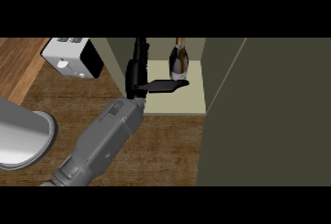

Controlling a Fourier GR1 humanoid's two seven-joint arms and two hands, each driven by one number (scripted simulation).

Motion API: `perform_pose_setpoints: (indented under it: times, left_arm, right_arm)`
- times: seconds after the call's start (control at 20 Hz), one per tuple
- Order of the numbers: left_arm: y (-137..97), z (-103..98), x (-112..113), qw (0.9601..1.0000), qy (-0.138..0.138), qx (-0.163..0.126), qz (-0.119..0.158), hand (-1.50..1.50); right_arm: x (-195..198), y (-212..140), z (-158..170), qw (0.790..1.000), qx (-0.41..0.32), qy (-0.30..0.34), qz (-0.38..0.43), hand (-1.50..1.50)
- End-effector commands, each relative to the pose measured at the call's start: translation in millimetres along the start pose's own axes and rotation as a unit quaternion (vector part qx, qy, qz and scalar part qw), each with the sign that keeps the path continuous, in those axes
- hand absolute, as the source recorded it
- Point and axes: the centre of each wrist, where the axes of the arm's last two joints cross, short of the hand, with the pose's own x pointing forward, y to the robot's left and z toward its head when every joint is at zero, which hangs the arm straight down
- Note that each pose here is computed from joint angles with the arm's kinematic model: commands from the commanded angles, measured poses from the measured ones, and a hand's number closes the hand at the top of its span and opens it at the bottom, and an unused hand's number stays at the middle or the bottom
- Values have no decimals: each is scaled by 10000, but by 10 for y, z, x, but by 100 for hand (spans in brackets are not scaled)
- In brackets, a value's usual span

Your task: Pick up the wine, place it into the cabinet and close the cabinet

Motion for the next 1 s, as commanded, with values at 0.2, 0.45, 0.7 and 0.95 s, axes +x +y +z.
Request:
perform_pose_setpoints:
  times: [0.2,0.45,0.7,0.95]
  left_arm:
    - [-3,610,132,9983,84,-268,518,-150]
    - [174,1037,260,9978,99,-247,602,-150]
    - [194,1531,319,9976,35,-174,664,-150]
    - [262,1824,404,9971,-130,-97,743,-150]
  right_arm:
    - [410,51,230,9992,78,-402,7,-150]
    - [429,7,241,9991,125,-412,51,-150]
    - [448,105,260,9986,180,-488,5,-150]
    - [457,107,314,9985,540,-73,56,150]
